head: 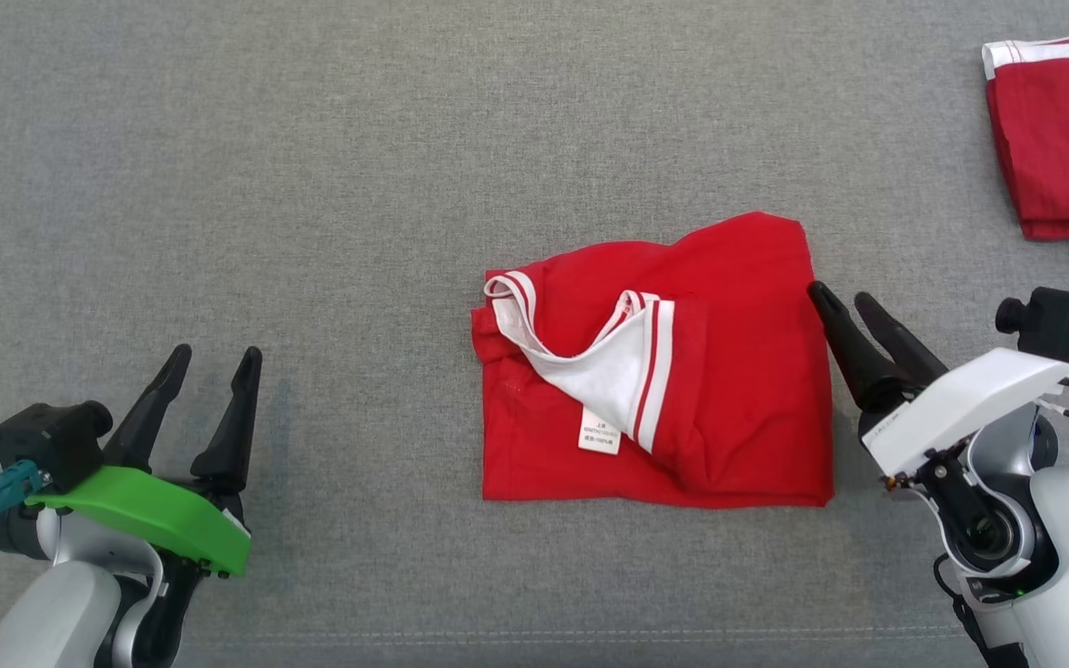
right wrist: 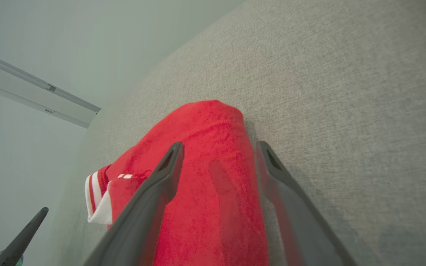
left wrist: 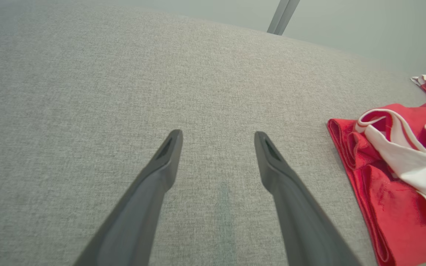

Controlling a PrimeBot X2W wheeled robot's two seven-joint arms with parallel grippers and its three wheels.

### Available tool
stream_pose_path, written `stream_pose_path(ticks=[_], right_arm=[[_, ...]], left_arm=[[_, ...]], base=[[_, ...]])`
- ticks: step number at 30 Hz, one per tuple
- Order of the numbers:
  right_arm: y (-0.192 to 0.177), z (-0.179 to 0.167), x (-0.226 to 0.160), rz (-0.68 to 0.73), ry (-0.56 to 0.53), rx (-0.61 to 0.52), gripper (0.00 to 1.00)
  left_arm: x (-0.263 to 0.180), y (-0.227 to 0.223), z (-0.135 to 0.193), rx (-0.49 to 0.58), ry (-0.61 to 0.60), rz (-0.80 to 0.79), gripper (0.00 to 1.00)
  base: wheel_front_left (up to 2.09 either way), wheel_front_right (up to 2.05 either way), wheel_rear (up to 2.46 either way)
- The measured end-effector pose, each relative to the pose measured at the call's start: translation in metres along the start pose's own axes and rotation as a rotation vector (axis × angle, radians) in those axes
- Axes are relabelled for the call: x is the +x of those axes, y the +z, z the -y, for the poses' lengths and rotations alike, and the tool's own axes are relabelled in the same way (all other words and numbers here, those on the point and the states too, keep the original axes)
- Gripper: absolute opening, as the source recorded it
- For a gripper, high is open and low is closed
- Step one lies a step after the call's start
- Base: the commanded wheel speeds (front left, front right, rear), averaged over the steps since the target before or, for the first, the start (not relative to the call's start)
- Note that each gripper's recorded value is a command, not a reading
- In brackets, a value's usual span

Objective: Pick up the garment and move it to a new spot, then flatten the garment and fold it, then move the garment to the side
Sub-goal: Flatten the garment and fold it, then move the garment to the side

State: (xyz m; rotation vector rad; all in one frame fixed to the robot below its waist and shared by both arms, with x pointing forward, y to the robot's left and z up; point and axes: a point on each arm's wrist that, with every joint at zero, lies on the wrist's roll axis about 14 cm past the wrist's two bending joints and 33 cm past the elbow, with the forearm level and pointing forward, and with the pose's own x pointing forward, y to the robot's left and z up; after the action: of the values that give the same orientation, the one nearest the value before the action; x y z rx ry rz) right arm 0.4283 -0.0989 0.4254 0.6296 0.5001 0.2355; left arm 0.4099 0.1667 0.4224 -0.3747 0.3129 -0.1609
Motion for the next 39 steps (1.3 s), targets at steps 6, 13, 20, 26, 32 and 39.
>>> stream_pose_path(ticks=[6,13,20,26,32,39], right_arm=[[-0.019,0.021,-0.005,-0.053,-0.055,0.045,1.00],[-0.045,0.017,-0.001,-0.161,-0.020,0.065,1.00],[-0.053,0.017,0.013,-0.248,0.006,0.039,0.06],[-0.037,-0.027,0.027,-0.266,0.170,-0.044,0.00],[0.003,-0.049,0.027,-0.226,0.241,-0.185,0.00],[0.058,0.002,0.020,-0.160,0.050,-0.270,0.00]], left_arm=[[0.000,-0.002,0.001,-0.005,0.002,-0.004,1.00],[0.000,-0.006,0.001,-0.013,0.003,-0.014,1.00],[-0.002,-0.010,0.008,-0.038,-0.004,-0.015,1.00],[-0.010,-0.005,0.001,-0.043,0.035,0.012,1.00],[-0.019,0.007,-0.001,-0.038,0.048,0.053,1.00],[-0.027,0.016,-0.001,-0.034,0.054,0.084,1.00]], base=[[0.00,0.00,0.00],[0.00,0.00,0.00],[0.00,0.00,0.00],[0.00,0.00,0.00],[0.00,0.00,0.00],[0.00,0.00,0.00]])
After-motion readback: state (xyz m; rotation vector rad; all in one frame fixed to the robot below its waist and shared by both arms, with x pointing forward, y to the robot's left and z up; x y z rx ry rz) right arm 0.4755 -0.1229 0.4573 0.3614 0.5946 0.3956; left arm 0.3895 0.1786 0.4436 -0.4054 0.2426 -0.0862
